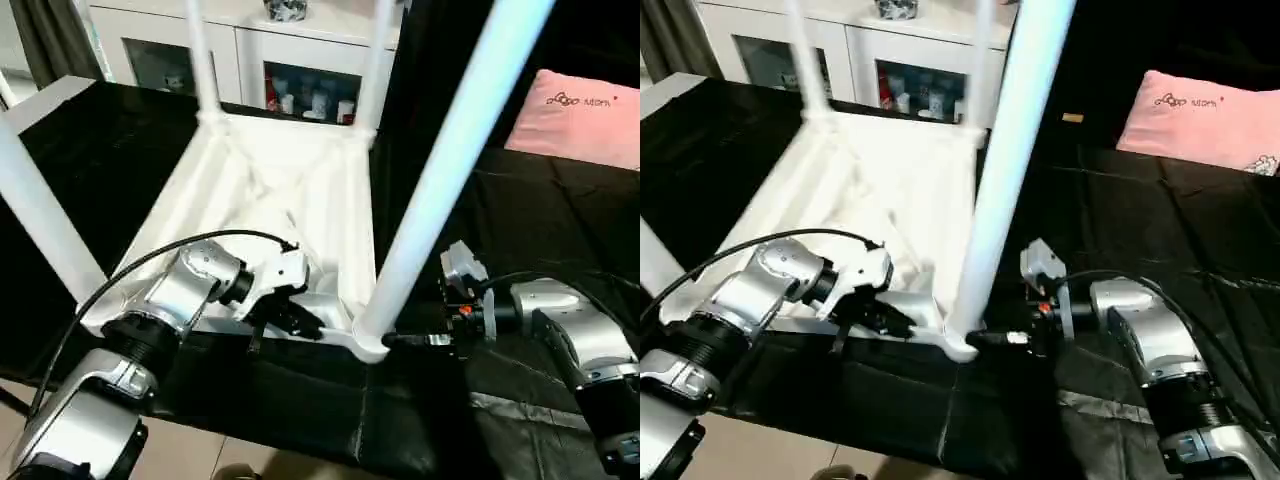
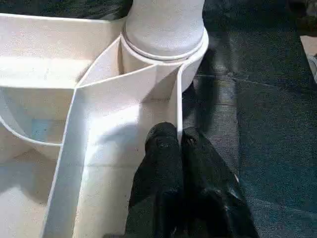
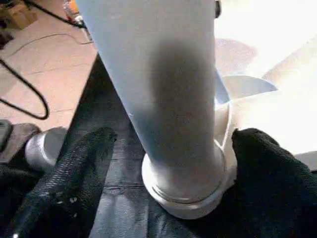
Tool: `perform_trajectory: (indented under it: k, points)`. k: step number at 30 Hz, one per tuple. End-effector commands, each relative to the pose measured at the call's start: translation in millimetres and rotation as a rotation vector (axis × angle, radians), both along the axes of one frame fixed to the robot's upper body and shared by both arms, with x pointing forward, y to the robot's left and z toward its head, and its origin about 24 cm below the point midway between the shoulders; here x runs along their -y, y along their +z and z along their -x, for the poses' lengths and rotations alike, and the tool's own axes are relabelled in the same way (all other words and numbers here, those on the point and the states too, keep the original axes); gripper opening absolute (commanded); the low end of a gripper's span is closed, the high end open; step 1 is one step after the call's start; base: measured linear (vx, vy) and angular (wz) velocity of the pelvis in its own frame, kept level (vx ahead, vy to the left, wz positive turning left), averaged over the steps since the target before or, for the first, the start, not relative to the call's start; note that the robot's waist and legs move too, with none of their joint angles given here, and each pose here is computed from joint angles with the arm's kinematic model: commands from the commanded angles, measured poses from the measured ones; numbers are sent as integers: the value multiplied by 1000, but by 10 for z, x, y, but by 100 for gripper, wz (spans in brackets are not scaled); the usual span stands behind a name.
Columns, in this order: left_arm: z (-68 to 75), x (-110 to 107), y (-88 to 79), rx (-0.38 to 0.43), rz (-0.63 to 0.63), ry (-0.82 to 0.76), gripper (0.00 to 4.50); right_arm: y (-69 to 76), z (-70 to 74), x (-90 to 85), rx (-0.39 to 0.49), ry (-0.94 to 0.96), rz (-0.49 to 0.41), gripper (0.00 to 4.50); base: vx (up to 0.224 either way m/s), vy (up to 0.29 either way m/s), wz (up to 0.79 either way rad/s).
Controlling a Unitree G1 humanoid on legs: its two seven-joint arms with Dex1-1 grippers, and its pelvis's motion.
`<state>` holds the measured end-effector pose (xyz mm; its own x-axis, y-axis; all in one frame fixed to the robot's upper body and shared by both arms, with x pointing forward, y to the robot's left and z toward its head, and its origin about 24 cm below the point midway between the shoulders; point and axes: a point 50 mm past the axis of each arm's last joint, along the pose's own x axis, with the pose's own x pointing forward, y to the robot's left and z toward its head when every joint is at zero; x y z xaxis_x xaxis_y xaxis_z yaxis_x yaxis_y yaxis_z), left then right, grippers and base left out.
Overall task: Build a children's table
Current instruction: Rotate leg to tighten
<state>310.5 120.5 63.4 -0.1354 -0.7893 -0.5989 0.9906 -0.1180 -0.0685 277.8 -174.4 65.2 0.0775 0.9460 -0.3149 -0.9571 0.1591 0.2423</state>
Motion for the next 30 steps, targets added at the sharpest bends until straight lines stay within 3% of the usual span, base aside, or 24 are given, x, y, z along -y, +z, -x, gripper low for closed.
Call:
perform_trajectory:
  k: [1, 20, 30]
  points:
    - [38, 120, 73, 27, 10, -93, 0, 51, -7, 9, -1, 25, -1, 375, 0, 0, 0]
    - [33, 96, 49, 27, 3, -75, 0, 19, -9, -35, 5, 29, -21, 205, 0, 0, 0]
    - [10, 103, 23, 9, 9, -6, 0, -13, 36, -106, -4, 9, -58, 189, 0, 0, 0]
